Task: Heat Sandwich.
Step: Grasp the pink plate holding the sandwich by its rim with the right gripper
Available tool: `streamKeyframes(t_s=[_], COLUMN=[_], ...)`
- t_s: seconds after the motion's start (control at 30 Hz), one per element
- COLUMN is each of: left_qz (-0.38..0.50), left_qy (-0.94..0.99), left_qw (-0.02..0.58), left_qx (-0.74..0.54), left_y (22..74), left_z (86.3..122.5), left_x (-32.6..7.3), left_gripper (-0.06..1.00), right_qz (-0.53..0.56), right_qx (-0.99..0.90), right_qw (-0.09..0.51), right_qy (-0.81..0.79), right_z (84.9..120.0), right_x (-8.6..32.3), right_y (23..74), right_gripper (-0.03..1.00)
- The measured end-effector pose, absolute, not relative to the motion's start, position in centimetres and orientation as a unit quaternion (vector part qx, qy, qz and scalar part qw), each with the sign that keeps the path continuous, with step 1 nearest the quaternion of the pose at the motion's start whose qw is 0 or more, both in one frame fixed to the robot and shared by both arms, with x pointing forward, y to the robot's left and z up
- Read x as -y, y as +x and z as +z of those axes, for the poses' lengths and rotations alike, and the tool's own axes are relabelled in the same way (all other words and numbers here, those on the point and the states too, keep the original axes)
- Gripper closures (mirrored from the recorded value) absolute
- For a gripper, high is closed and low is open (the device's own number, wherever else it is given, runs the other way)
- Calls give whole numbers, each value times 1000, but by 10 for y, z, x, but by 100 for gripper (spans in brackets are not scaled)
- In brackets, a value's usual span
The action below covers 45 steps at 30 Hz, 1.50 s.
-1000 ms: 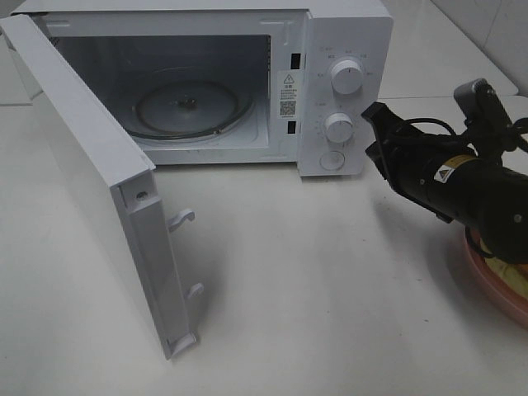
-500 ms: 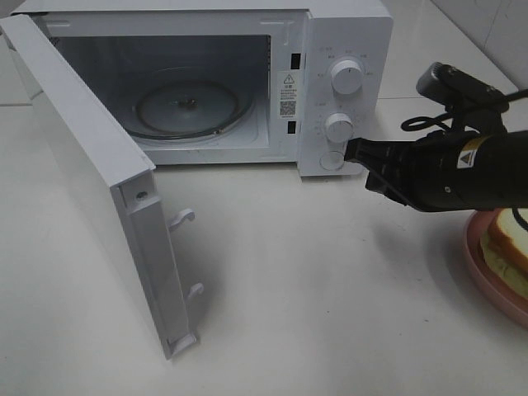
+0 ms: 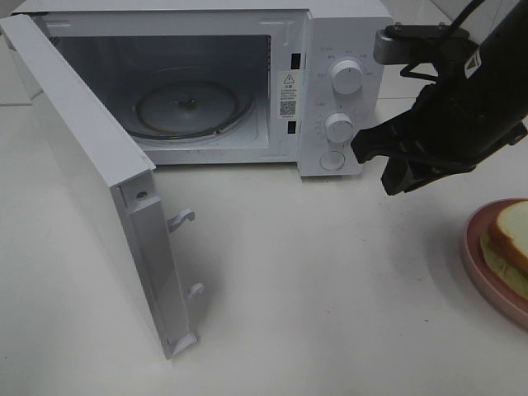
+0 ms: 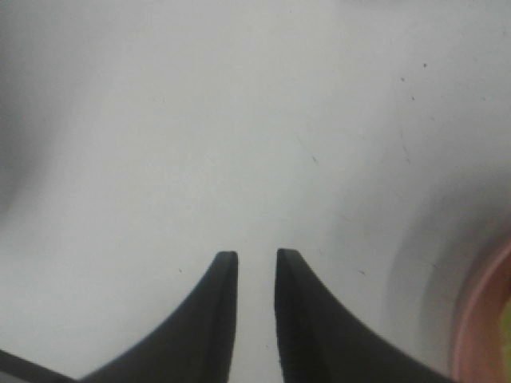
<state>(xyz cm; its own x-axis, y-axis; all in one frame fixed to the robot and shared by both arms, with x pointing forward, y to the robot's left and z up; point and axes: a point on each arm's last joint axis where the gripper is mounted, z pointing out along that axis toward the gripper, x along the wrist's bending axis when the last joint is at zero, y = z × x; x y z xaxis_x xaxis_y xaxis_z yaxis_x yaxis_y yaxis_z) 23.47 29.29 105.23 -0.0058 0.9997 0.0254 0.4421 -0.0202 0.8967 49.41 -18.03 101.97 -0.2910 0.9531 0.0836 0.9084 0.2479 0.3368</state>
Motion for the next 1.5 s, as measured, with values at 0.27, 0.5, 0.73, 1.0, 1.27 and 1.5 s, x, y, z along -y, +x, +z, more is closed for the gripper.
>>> streamKeyframes(t_s=[0.27, 0.5, 0.73, 1.0, 1.27, 1.5], left_qz=[382, 382, 382, 382, 382, 382], left_qy=[603, 603, 603, 603, 603, 603], left_qw=[365, 365, 365, 365, 365, 365], left_qx=[-597, -597, -597, -597, -597, -597], left_y=[235, 235, 235, 235, 235, 235], left_z=[1052, 1052, 1052, 1052, 1052, 1052], left_x=[-293, -293, -293, -293, -293, -293], left_gripper=[-3, -3, -3, -3, -3, -3], right_qz=[68, 10, 6, 4, -22, -20], right_qx=[-812, -818, -800, -767, -746, -721], right_qw=[71, 64, 61, 71, 113, 100], right_qy=[575, 572, 597, 638, 656, 685], right_z=[1034, 1035, 1034, 1035, 1036, 1036], right_x=[192, 199, 200, 202, 211, 221], right_y=[489, 482, 481, 482, 485, 487], right_gripper=[23, 3, 4, 7, 12, 21])
